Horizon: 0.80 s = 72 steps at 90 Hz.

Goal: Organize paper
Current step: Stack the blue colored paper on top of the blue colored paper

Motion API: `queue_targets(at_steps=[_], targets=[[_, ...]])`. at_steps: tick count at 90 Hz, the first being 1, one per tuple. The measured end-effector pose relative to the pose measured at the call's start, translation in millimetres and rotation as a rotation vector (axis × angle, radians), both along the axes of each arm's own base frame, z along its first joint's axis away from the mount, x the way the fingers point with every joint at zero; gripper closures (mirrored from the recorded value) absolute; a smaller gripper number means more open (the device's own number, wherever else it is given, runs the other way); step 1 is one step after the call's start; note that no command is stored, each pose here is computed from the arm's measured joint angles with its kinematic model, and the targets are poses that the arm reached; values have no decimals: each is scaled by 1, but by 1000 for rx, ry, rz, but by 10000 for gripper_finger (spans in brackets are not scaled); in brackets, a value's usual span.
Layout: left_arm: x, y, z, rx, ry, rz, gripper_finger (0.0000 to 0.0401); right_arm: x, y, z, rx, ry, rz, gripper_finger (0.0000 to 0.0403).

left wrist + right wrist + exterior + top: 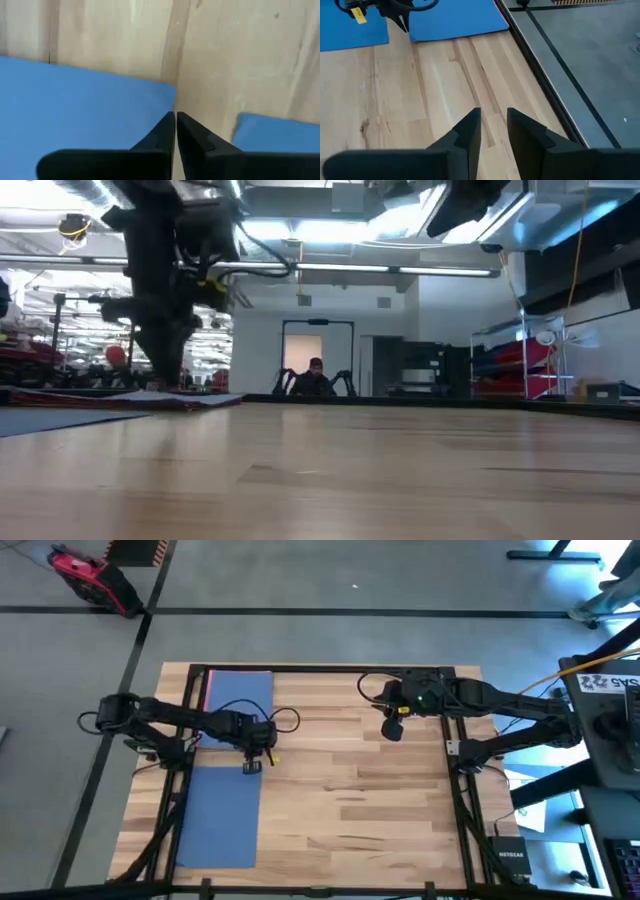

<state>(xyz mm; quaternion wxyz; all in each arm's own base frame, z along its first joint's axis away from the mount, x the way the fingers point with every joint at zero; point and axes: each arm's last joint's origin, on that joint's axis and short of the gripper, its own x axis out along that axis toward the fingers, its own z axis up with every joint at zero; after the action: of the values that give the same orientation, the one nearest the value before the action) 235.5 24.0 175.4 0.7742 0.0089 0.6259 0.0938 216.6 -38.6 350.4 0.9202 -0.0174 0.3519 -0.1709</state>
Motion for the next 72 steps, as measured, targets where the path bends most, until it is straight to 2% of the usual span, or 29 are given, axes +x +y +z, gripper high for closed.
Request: queue_targets(at_steps=[30, 59, 72], targets=[[7, -7, 2, -14, -66, -13, 395, 0, -1, 0, -16, 4, -13, 320], [-3, -6, -16, 54, -20, 6, 314, -1, -1, -1, -34, 29, -8, 320], [-5, -4, -21, 120, -28, 20, 280, -1, -1, -1, -34, 29, -8, 320]])
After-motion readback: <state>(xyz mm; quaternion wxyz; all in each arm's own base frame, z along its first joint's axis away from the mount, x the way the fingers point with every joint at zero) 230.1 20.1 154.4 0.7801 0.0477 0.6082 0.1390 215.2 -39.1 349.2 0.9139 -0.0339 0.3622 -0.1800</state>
